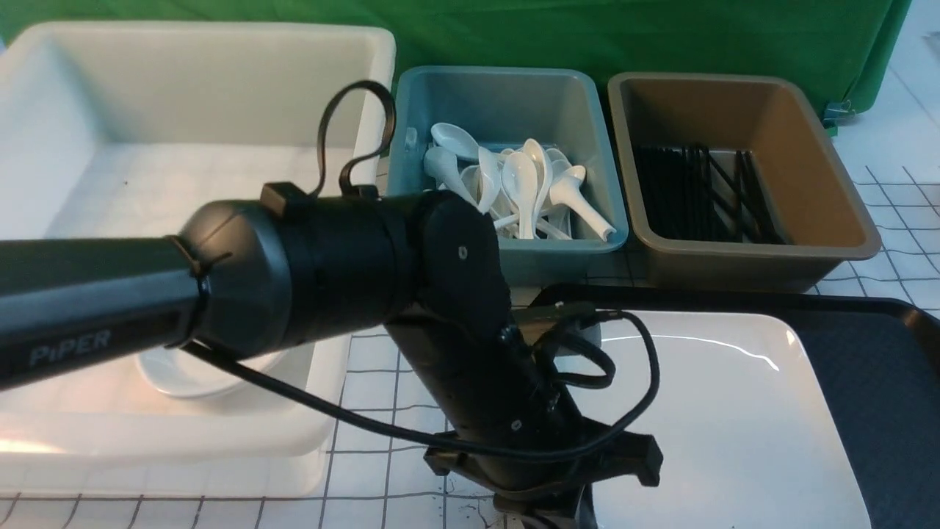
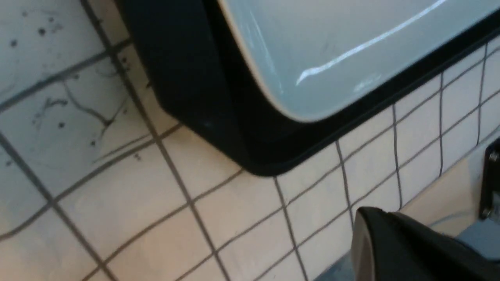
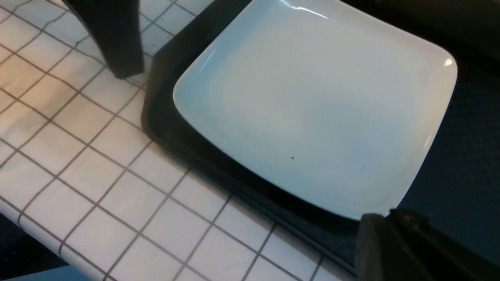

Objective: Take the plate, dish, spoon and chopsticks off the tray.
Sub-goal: Use the left arm to grab a plate from the dinner plate

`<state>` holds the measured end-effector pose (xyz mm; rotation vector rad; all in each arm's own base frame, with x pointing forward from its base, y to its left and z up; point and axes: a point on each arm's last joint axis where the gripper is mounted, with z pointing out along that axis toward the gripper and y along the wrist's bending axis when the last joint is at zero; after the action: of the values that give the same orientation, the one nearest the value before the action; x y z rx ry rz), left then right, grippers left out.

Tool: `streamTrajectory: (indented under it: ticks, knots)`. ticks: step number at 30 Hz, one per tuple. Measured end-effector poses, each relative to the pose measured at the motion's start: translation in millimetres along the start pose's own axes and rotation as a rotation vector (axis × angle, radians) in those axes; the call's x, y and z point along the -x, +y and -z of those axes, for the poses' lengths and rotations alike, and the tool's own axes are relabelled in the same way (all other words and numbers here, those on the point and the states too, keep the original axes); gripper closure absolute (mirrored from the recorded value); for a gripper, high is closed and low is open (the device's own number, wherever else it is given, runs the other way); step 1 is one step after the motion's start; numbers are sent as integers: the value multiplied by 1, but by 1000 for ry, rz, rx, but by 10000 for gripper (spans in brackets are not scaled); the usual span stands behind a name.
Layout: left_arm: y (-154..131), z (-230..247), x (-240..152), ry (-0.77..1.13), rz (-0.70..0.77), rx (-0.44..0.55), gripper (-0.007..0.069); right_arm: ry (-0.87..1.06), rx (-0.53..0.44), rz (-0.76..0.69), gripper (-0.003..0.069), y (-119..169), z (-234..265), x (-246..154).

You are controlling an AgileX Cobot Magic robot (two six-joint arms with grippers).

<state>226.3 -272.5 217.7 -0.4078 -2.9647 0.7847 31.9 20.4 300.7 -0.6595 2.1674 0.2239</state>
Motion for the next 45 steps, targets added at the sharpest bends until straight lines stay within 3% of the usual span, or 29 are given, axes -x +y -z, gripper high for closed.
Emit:
streamTrajectory:
  ticks: [4,7,11,12,19,33,45]
  knots:
    - [-2,0,10,-115,61,-31,566,0,0,0,576,0,-2,-1]
    - [-3,0,13,-147,72,-39,480,-8,-2,0,576,0,-2,0]
    - [0,-7,15,-138,83,-33,362,-15,-3,0,576,0,-2,0]
    - [2,-14,16,-123,97,-29,302,-15,-3,0,576,0,-2,0]
    - [14,-41,17,-42,133,14,158,-17,-3,0,575,0,-2,1]
    - [20,-60,21,-20,223,6,130,-18,-3,0,575,0,-2,1]
    - [20,-63,33,-135,251,-24,125,-18,-3,0,575,0,-2,1]
